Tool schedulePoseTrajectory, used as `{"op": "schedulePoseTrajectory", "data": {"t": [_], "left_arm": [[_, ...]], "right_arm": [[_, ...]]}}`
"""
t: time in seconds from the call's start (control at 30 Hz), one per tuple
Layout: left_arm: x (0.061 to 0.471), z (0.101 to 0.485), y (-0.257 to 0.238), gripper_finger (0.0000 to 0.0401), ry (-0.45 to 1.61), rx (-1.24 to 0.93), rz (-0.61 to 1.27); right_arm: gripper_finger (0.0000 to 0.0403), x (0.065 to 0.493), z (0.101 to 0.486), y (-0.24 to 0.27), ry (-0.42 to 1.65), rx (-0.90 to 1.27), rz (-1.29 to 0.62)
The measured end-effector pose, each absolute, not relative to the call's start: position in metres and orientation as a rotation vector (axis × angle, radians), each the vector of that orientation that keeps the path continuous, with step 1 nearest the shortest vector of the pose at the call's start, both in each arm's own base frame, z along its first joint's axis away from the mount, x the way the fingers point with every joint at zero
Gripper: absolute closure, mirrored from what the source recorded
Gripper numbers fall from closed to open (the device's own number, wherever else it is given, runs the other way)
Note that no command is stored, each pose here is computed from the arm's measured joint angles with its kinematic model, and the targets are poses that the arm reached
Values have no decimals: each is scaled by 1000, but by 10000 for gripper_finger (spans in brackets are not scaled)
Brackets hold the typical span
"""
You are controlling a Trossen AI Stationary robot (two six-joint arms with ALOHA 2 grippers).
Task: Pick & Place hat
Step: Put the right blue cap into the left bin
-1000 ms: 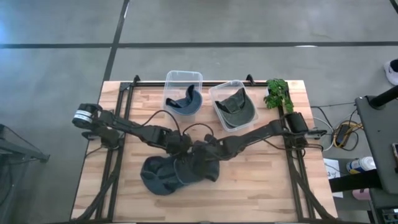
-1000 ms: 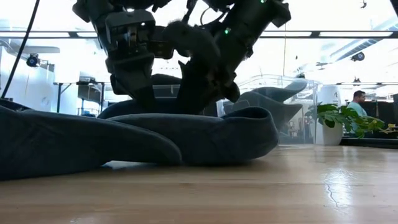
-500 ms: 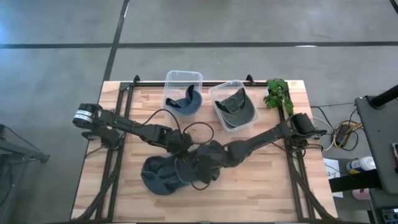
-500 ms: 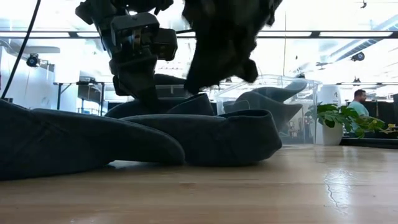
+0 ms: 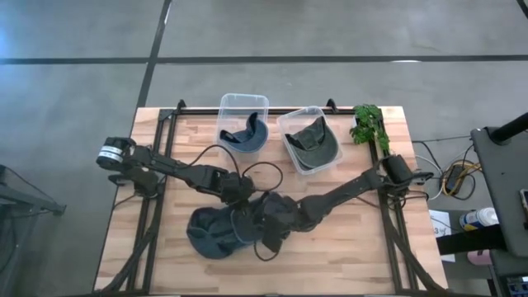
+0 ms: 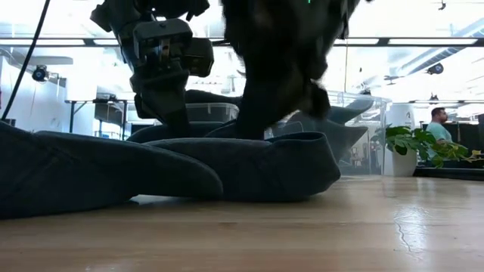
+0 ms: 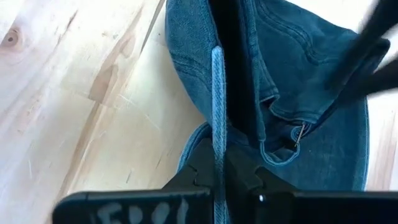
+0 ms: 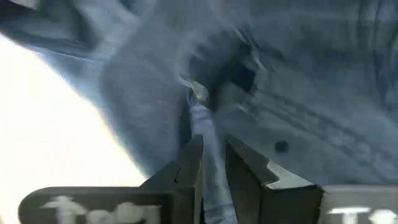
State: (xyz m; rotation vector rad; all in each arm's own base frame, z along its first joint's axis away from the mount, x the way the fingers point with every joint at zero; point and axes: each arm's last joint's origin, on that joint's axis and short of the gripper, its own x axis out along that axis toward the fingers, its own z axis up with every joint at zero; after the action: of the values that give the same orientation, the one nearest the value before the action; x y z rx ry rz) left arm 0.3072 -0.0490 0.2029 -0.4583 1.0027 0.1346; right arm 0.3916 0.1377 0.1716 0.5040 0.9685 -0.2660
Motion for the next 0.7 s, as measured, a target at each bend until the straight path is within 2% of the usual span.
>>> {"op": "schedulePoseTrajectory", "data": {"t": [0.13,0.3,0.47,0.7], "left_arm": [[307,203,-49,391,1002,-463,127],[307,203,-51,391,1012,-471,101],[307,203,-51,391,1016,-473,88],[308,204,-50,391,997,-475,101]], "right_arm": [[344,395,145,140,1020,563,-311],[344,409,132,151,1052,643,-151],[344,414,139,157,1029,581,-95],[344,406,160,150,1004,448,-150]]}}
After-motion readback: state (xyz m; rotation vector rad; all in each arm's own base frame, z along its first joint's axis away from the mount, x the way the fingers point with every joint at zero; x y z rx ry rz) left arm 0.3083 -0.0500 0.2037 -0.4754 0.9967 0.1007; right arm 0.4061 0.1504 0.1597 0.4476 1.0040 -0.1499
